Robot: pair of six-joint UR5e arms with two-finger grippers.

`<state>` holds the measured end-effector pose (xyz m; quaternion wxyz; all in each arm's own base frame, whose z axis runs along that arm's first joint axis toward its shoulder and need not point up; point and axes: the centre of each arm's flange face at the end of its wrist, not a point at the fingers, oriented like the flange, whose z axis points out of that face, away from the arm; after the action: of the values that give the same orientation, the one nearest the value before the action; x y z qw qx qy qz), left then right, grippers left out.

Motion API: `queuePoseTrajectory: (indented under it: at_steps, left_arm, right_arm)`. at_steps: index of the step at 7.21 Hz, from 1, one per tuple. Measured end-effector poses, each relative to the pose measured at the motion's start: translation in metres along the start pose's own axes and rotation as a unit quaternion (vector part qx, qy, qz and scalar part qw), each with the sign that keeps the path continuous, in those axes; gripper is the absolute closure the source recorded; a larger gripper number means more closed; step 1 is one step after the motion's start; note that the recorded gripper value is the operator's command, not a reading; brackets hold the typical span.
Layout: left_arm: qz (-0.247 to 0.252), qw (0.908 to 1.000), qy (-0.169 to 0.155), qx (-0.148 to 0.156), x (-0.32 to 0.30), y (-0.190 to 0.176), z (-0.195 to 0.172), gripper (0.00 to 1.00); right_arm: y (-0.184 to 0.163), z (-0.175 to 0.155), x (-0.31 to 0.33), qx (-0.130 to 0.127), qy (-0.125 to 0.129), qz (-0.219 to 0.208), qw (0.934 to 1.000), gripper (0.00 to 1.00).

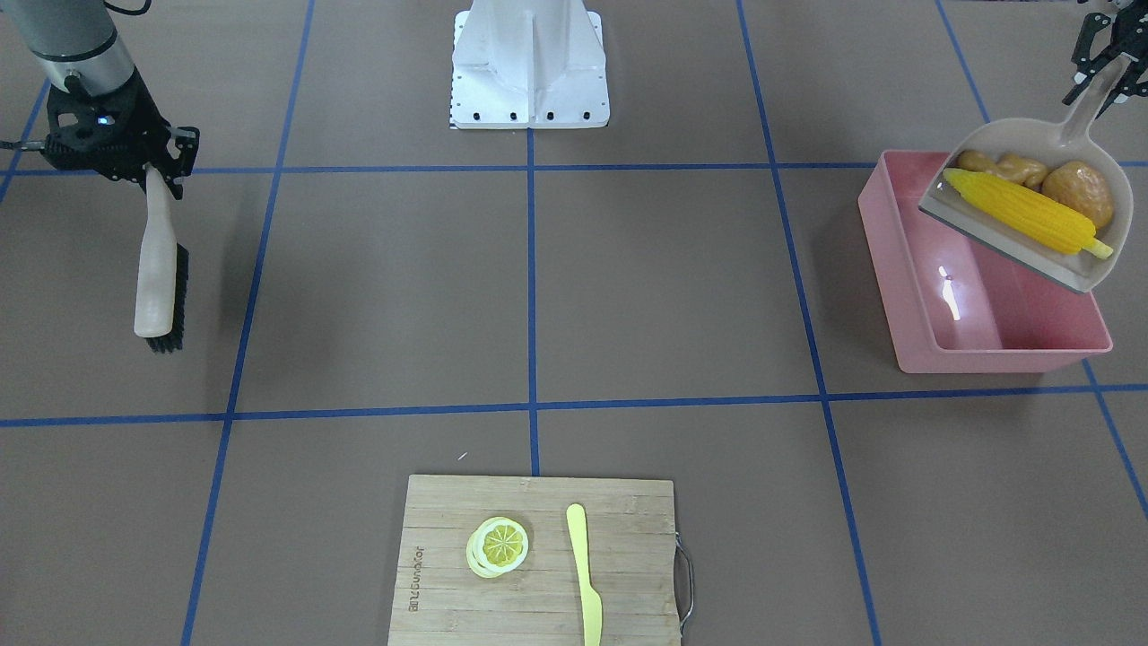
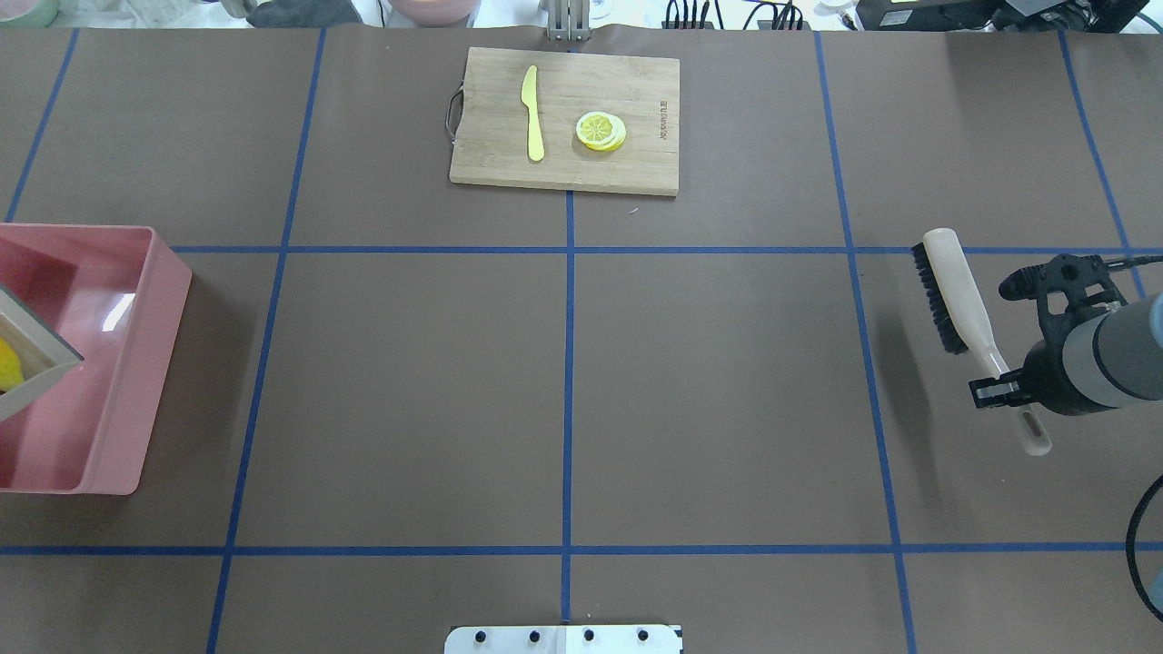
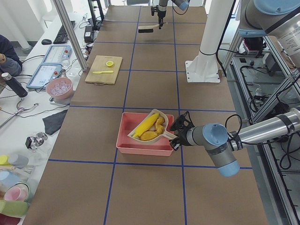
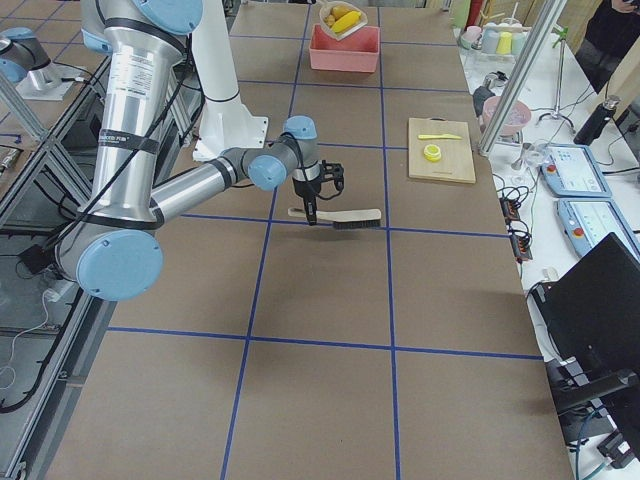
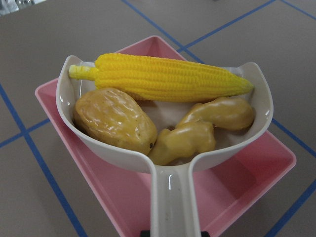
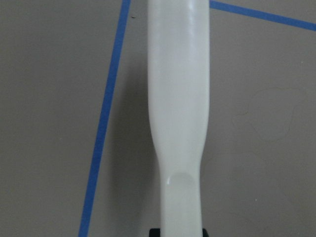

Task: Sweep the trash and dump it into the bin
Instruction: 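Tip the dustpan into the pink bin with the left gripper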

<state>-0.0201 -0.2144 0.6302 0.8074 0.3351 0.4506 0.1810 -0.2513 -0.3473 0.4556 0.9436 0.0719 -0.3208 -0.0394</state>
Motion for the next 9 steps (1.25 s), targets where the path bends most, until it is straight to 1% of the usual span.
queuePoseTrajectory:
  at_steps: [2, 4, 6, 9]
  left_arm:
    - [0.0, 0.9988, -0.001, -0.048, 0.006, -0.002, -0.006, 1.0]
    - [0.009, 0.9966, 0.0, -0.081, 0.015, -0.01, -0.012, 1.0]
    - [0.029, 0.9933, -0.001, -0.112, 0.019, -0.015, -0.02, 1.0]
    - [0.044, 0.9882, -0.004, -0.147, 0.02, -0.024, -0.028, 1.0]
  right_arm:
    - [-0.007, 0.033, 0.018, 0.009, -0.013, 0.029, 0.9994, 1.0]
    - [-0.009, 0.052, 0.025, 0.009, -0.026, 0.049, 0.9984, 1.0]
    - [-0.009, 0.057, 0.025, 0.002, -0.032, 0.053, 0.9981, 1.0]
    - [-0.008, 0.059, 0.022, -0.01, -0.041, 0.054, 0.9977, 1.0]
